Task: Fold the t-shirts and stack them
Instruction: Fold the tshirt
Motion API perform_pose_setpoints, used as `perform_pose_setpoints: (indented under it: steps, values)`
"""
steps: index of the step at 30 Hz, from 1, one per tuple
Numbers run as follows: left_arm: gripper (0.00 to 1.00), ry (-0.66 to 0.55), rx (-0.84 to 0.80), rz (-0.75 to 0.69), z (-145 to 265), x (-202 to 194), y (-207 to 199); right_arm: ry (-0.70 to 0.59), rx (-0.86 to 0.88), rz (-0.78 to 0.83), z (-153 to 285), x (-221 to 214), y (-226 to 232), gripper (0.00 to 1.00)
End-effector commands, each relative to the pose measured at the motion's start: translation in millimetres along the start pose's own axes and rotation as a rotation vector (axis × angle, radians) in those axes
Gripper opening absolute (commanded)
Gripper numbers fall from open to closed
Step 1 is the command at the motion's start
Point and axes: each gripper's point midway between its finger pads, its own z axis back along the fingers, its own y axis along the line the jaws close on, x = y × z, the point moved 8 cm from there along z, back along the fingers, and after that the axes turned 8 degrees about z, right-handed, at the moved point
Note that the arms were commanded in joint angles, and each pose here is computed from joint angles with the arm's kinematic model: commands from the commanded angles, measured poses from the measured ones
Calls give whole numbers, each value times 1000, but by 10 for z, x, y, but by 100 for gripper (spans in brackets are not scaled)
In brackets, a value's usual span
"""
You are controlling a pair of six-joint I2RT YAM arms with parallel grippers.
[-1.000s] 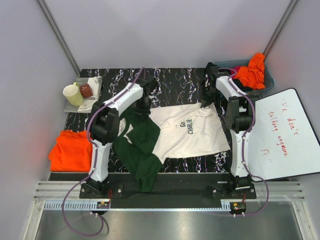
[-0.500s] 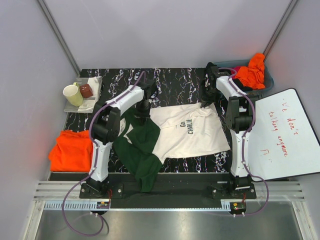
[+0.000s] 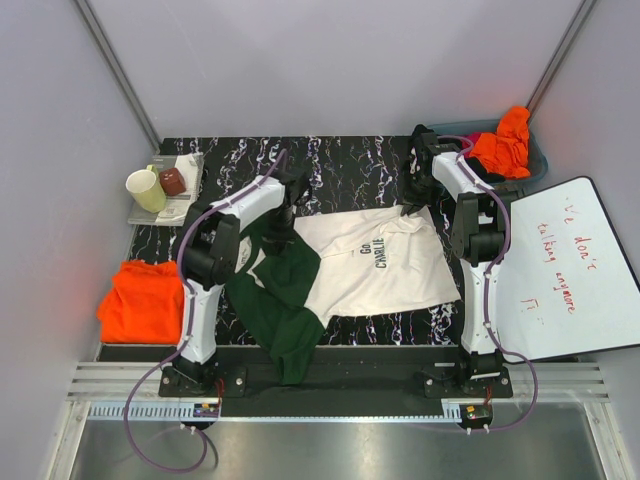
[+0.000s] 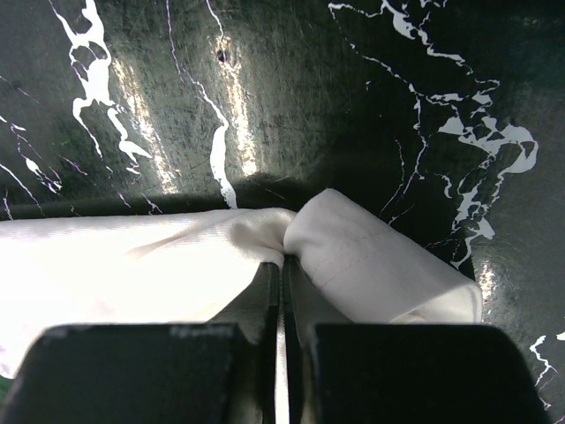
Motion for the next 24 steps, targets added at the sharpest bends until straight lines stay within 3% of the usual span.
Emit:
perform_pose_setpoints:
  steps: [1,14,22,24]
  values:
    - [0,-61,53,68,144,17,256,102,9,-12,-245,-168,-43,2]
    - [0,-39,112,153,50,-33,625,101,6,-16,-244,-166,-51,2]
    - [0,-252,-46,172,646,189,576,104,5,-17,-249,-174,-53,2]
    - [0,-247,-102,153,696,236,499,107,5,-16,-258,-181,-56,2]
